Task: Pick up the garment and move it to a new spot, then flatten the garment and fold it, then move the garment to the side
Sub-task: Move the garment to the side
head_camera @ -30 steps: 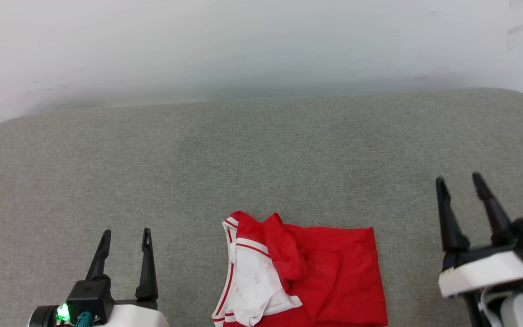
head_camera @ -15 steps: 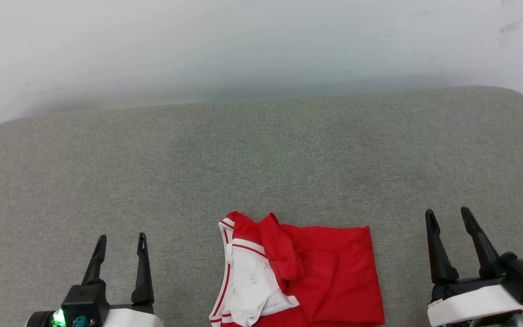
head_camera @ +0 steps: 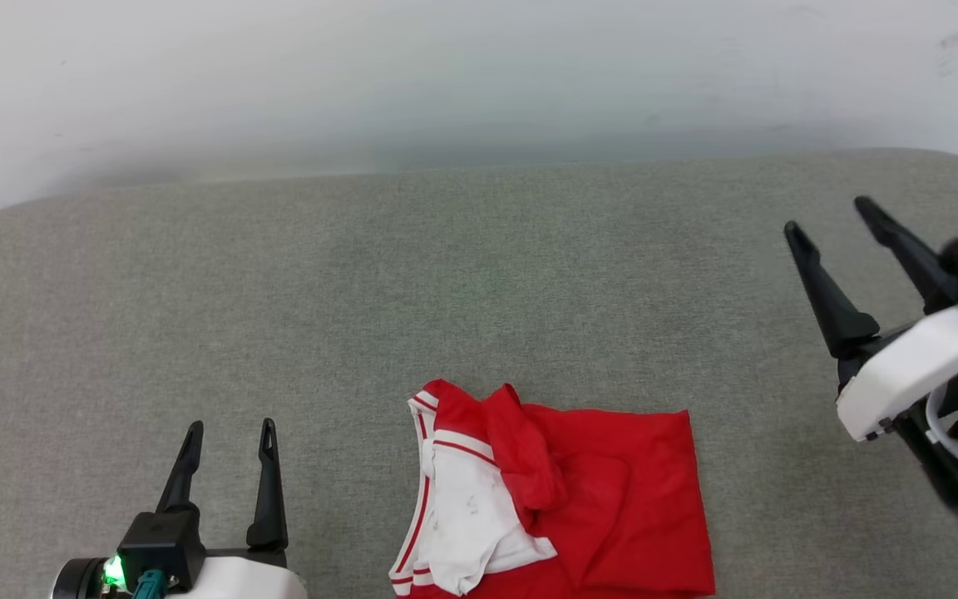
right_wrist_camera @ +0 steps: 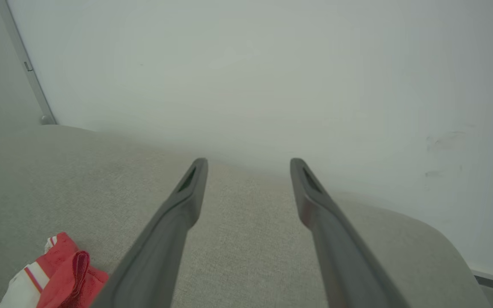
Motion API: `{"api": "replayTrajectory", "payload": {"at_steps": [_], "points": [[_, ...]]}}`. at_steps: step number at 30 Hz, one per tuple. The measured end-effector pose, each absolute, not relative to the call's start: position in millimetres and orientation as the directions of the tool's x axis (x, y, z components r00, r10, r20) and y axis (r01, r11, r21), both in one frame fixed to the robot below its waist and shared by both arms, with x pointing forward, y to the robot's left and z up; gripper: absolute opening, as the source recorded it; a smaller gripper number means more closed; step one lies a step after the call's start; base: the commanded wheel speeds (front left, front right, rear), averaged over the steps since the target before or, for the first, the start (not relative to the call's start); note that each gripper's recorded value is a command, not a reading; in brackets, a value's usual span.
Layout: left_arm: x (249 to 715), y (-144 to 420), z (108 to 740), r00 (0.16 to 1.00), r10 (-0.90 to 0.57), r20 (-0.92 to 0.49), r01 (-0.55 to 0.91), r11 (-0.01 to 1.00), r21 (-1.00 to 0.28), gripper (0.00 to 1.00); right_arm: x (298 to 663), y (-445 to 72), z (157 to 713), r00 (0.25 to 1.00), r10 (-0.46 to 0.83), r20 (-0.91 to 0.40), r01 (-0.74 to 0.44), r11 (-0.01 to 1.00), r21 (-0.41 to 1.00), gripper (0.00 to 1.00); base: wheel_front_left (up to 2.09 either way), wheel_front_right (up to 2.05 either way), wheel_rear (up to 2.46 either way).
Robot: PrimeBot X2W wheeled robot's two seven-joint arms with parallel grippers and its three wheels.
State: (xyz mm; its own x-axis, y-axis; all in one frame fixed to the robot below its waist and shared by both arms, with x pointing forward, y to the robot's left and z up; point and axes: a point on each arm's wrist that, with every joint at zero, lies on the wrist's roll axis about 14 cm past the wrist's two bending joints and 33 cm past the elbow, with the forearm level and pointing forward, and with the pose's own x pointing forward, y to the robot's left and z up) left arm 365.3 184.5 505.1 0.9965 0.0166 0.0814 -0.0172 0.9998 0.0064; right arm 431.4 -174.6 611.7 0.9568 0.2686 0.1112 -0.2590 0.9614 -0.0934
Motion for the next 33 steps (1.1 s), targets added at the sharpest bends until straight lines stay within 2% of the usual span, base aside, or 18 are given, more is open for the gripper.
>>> {"api": "replayTrajectory", "payload": {"at_steps": [3, 5, 8, 11, 15, 18, 25, 33], "points": [[366, 185, 503, 0.997, 0.018, 0.074, -0.018, 1.0, 0.004, 1.0, 438, -171, 587, 0.943, 0.313, -0.111, -0.318, 0.948, -0.029, 1.0, 0.0, 0.0, 0.0], [366, 186, 502, 0.997, 0.021, 0.07, -0.021, 1.0, 0.002, 1.0, 436, -174, 562, 0.902, 0.335, -0.274, -0.338, 0.94, 0.036, 1.0, 0.0, 0.0, 0.0], [369, 187, 501, 0.997, 0.025, 0.068, -0.025, 1.0, -0.001, 1.0, 426, -178, 526, 0.799, 0.378, -0.468, -0.34, 0.925, 0.168, 1.0, 0.0, 0.0, 0.0], [372, 188, 499, 0.998, 0.027, 0.063, -0.027, 1.0, -0.003, 1.0, 404, -174, 486, 0.659, 0.432, -0.616, -0.327, 0.902, 0.283, 1.0, 0.0, 0.0, 0.0], [377, 190, 497, 0.998, 0.034, 0.059, -0.034, 0.999, -0.002, 1.0, 384, -167, 446, 0.536, 0.475, -0.698, -0.279, 0.88, 0.384, 1.0, 0.0, 0.0, 0.0], [382, 193, 494, 0.998, 0.041, 0.052, -0.041, 0.999, 0.0, 1.0, 373, -149, 423, 0.462, 0.526, -0.714, -0.265, 0.85, 0.455, 1.0, 0.0, 0.0, 0.0], [390, 202, 486, 0.998, 0.062, 0.031, -0.062, 0.998, 0.009, 1.0, 365, -106, 386, 0.364, 0.605, -0.708, -0.252, 0.796, 0.551, 1.0, 0.0, 0.0, 0.0], [394, 215, 478, 0.995, 0.099, 0.008, -0.099, 0.995, 0.016, 1.0, 355, -88, 351, 0.257, 0.611, -0.749, -0.28, 0.789, 0.548, 1.0, 0.0, 0.0, 0.0]]}}
